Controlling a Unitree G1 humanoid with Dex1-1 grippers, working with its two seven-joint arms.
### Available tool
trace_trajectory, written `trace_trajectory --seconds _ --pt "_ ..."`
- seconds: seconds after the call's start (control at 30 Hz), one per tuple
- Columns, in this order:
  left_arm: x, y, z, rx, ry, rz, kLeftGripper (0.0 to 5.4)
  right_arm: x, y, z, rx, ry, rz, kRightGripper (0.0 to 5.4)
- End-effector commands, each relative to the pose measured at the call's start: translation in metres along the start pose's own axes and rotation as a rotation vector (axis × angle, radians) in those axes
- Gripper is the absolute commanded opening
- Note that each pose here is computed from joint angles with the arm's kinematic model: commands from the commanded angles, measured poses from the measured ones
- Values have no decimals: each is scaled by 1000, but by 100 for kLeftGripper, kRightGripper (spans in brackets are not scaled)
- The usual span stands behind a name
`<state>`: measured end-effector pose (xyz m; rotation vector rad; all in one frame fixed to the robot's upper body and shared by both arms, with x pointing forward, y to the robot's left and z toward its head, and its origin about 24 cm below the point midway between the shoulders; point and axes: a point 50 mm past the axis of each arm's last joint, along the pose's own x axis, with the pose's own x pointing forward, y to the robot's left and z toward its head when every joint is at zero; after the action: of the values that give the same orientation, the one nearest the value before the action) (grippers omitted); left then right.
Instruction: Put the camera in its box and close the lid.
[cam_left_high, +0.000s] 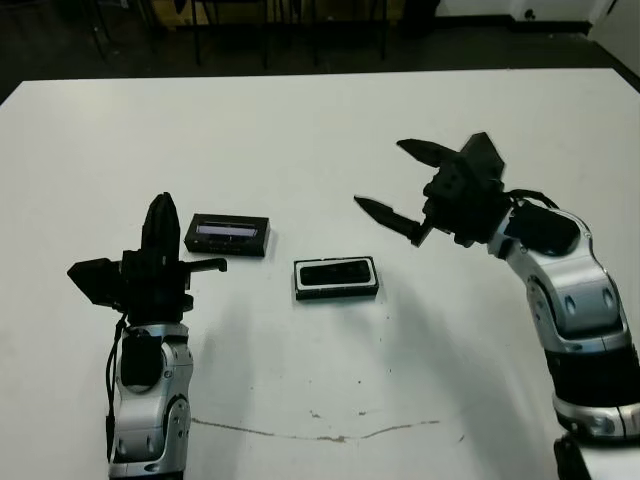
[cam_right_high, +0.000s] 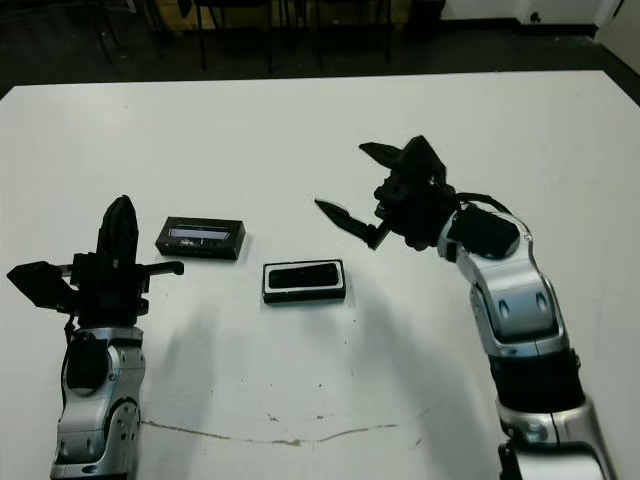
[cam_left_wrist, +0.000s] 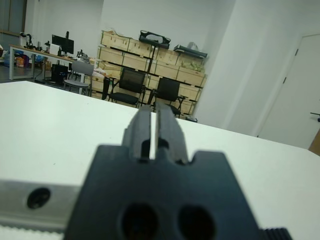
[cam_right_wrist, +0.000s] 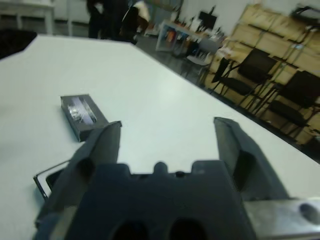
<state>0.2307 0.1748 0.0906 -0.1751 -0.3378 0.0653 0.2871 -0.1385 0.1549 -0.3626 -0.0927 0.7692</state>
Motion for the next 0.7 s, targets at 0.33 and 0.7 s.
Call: trace_trajectory --seconds 0.33,0.7 --pt "-4 3 -4 9 31 4 0 4 24 -16 -274 -1 -27 179" --pt "-3 3 -4 3 31 -2 0 9 41 -34 -341 114 35 1"
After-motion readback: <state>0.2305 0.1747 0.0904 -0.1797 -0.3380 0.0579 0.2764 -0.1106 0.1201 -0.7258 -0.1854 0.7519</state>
